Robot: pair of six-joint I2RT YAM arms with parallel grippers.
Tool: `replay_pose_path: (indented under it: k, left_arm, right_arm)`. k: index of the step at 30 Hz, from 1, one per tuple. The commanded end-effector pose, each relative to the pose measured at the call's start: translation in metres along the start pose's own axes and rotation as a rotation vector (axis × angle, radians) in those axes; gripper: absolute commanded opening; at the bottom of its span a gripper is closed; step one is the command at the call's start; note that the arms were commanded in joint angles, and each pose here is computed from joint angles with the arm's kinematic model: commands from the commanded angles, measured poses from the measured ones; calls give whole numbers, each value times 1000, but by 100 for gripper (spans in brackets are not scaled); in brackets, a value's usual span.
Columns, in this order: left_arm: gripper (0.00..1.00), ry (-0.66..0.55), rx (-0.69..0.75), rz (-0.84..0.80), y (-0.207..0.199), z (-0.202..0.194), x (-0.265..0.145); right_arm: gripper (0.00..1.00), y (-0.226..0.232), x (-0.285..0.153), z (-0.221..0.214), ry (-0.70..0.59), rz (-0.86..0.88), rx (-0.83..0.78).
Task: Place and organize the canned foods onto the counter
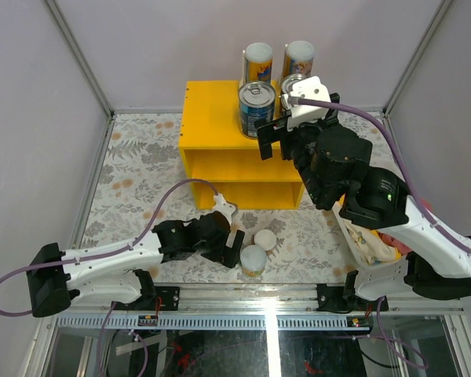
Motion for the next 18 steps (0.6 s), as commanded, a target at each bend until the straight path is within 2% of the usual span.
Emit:
replay_pose_path:
  k: [1,18]
  left_arm:
    - [94,-36,-4,-38,-9,3,10]
    - [93,-58,-36,31,-19,-6,33]
  right_arm:
    - [99,-13,-8,12,-43,-28,26]
    - [99,-23,-15,15,-70,-6,10]
Point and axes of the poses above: each gripper's point midway between its finger pads, its own x axis out along the fingers, its own y axis along the line the jaws close on, z = x × y, the point moved 9 cm from there along -x, back along the fingers
